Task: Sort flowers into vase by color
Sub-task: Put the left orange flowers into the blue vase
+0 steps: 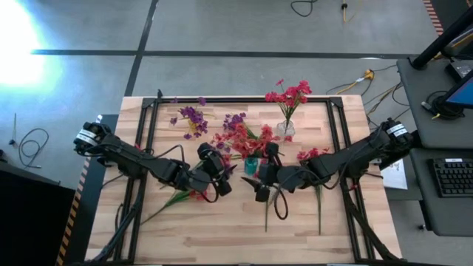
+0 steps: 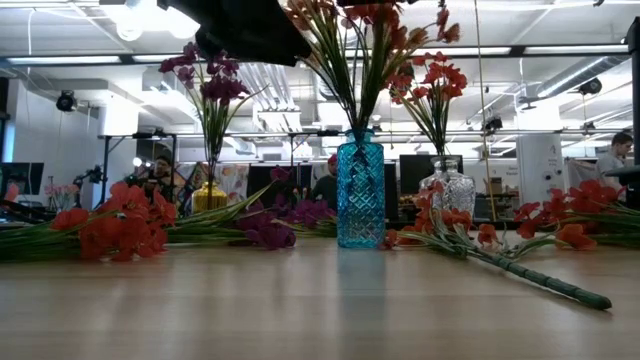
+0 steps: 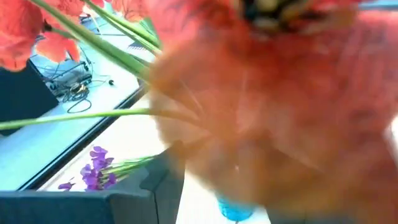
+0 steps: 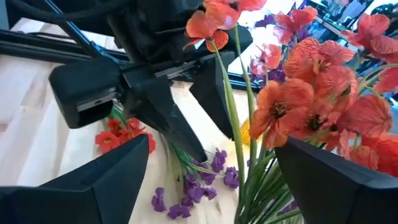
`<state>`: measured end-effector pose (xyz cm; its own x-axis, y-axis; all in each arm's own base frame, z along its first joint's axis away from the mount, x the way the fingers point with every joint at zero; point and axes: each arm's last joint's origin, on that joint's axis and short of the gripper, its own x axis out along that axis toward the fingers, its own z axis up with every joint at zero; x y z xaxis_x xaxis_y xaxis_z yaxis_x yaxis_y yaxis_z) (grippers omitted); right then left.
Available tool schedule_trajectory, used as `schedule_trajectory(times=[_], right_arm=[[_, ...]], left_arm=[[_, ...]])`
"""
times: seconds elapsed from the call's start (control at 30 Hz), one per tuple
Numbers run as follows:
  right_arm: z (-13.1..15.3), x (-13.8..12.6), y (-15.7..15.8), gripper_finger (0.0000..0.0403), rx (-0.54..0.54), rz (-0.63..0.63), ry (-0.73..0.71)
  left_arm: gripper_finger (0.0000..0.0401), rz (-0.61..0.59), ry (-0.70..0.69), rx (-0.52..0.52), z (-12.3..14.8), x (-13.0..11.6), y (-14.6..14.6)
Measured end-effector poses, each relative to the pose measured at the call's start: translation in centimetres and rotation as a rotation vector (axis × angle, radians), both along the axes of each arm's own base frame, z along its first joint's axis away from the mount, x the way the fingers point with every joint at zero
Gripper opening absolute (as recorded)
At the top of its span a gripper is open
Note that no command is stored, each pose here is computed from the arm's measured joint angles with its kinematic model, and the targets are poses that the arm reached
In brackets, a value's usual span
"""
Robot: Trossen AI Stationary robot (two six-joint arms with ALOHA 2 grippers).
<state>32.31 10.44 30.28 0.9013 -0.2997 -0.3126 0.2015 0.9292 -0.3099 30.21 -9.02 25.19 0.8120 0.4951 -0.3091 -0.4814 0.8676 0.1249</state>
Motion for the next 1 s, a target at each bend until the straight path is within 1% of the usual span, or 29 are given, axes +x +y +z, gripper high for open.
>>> schedule_trajectory(times=[0.13,0.33,0.4,0.47,0.57,0.6,0.73,0.87,1.0], right_arm=[[0.3,0.2,0.1,0.0348,-0.023,0.065,-0.015],[0.0,0.1,0.1,0.0344,-0.18,0.133,0.069],[-0.2,0.1,0.0,0.0341,-0.202,0.147,0.082],[-0.3,0.2,-0.4,0.0338,-0.155,0.155,0.08],[-0.1,0.5,-1.0,0.0336,0.006,0.181,0.045],[-0.1,0.5,-1.1,0.0336,0.044,0.174,0.037],[0.1,0.6,-1.8,0.034,0.129,0.142,0.01],[0.7,0.5,-2.0,0.0343,0.132,0.147,-0.018],[0.9,0.1,-2.1,0.0341,0.063,0.179,0.009]], left_arm=[[0.0169,0.0,0.006,0.002,-0.2,-0.1,0.0],[0.0169,-0.005,0.01,0.003,-0.3,-0.2,-0.1],[0.0169,-0.007,0.014,0.005,-0.4,-0.2,-0.2],[0.0169,-0.01,0.027,0.01,-0.5,-0.3,-0.3],[0.0169,-0.015,0.031,0.012,-0.6,-0.4,-0.4],[0.0169,-0.016,0.033,0.013,-0.7,-0.4,-0.4],[0.0169,-0.023,0.038,0.021,-0.7,-0.5,-0.6],[0.0169,-0.03,0.043,0.035,-0.7,-0.5,-0.8],[0.0169,-0.046,0.042,0.035,-0.7,-0.7,-1.2]])
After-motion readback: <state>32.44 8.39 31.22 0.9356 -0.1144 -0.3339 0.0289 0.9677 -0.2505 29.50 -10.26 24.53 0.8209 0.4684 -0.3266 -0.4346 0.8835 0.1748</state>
